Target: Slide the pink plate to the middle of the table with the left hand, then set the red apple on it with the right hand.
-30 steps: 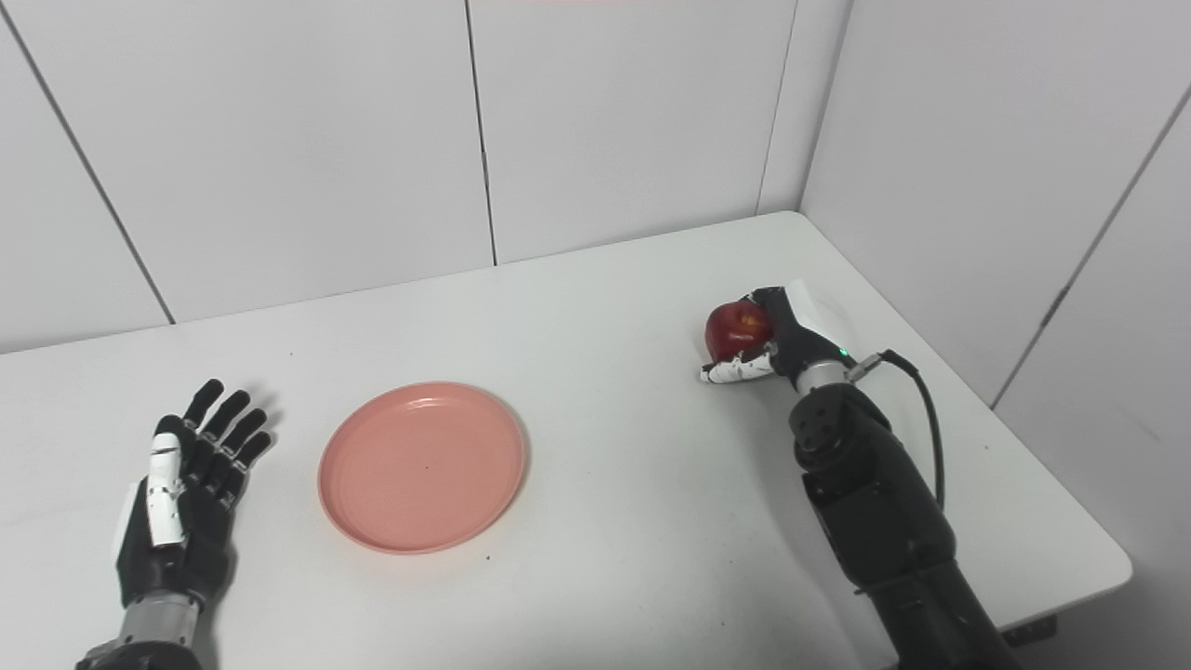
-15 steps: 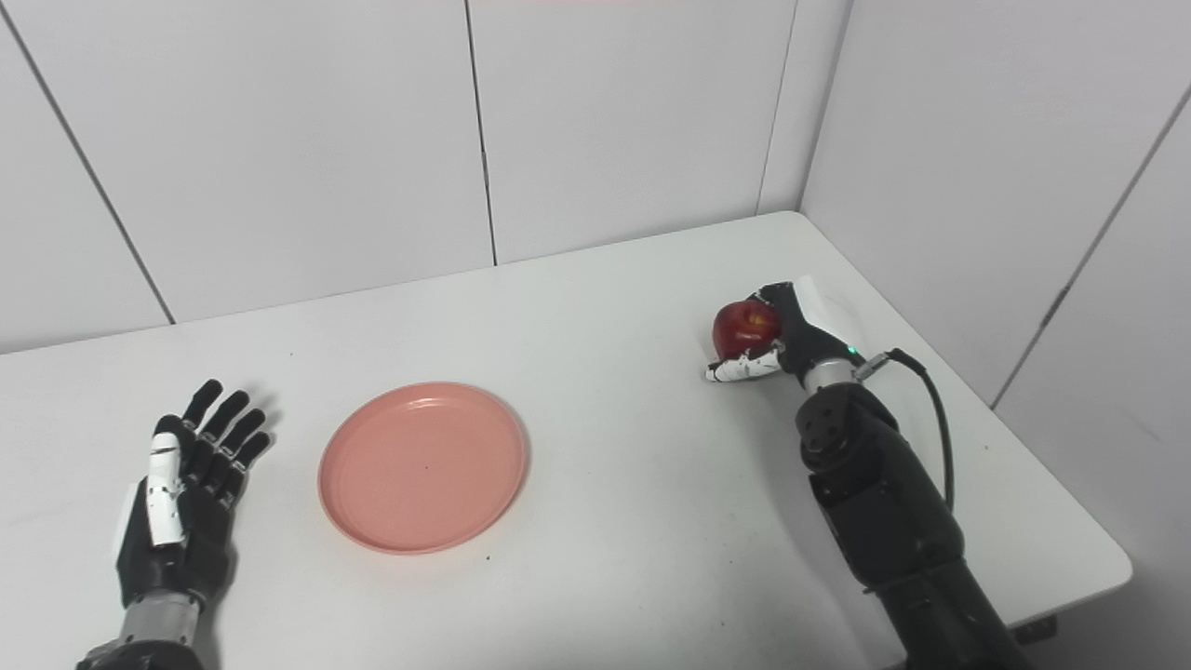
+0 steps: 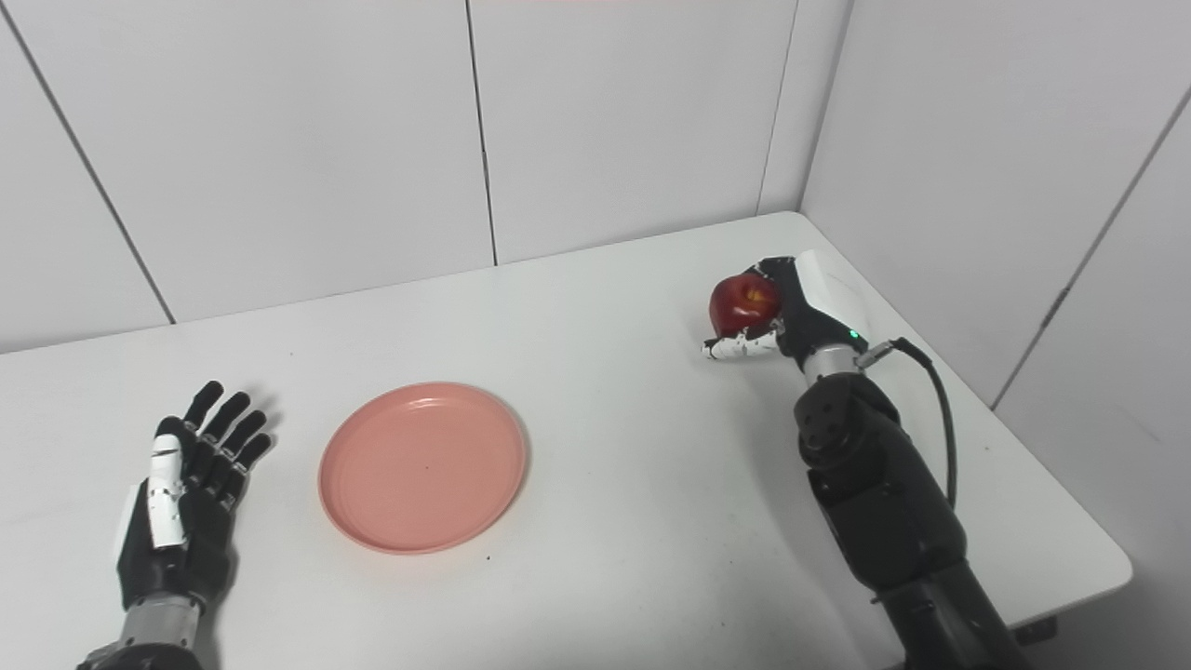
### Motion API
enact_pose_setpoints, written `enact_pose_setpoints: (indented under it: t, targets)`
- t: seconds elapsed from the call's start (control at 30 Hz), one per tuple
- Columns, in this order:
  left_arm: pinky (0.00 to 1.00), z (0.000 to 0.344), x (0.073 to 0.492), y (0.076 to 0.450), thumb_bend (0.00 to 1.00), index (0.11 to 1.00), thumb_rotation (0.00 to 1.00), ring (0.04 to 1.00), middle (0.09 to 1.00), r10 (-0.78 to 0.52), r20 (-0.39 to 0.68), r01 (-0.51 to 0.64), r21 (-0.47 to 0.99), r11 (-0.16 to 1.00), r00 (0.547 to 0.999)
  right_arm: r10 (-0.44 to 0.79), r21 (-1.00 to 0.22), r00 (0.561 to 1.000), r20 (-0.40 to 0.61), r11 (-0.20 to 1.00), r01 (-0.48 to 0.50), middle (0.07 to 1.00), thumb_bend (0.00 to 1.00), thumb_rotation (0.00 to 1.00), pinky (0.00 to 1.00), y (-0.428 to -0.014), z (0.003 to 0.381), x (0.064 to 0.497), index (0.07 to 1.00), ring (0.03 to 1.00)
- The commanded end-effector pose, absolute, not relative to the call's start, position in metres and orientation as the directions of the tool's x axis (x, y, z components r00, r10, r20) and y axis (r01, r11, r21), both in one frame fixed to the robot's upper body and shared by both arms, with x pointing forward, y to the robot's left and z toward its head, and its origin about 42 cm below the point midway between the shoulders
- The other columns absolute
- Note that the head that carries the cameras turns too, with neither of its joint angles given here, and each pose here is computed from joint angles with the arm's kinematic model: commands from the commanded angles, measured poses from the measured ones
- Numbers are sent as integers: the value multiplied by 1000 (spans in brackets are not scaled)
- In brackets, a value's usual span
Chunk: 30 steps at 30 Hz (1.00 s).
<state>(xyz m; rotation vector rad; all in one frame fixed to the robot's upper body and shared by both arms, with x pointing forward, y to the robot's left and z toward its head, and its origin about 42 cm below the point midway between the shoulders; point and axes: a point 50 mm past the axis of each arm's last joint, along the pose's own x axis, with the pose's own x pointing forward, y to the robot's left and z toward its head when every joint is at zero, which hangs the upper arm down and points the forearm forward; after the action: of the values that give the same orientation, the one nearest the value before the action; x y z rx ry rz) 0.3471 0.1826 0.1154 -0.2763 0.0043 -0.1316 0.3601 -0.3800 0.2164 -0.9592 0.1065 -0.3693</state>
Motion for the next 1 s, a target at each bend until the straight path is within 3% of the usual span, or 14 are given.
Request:
enact_pose_setpoints:
  t: [0.0,0.47,0.97]
  targets:
    - [870,105,342,181,397,870,1000,861,877,-128,-63,106,-276,955,990,-333,-801,920,205,483,353,459,528,0,358,-372,253,364,509,431]
    - [864,107,340,168,407,872,1000,862,879,-127,-59,107,-263,959,990,-130,-795,946,297,515,320,466,528,0,371,-309,298,365,507,436]
    - [849,115,334,146,416,860,1000,852,866,-107,-62,88,-253,963,992,90,-787,951,295,588,189,432,526,0,287,-213,297,380,517,361]
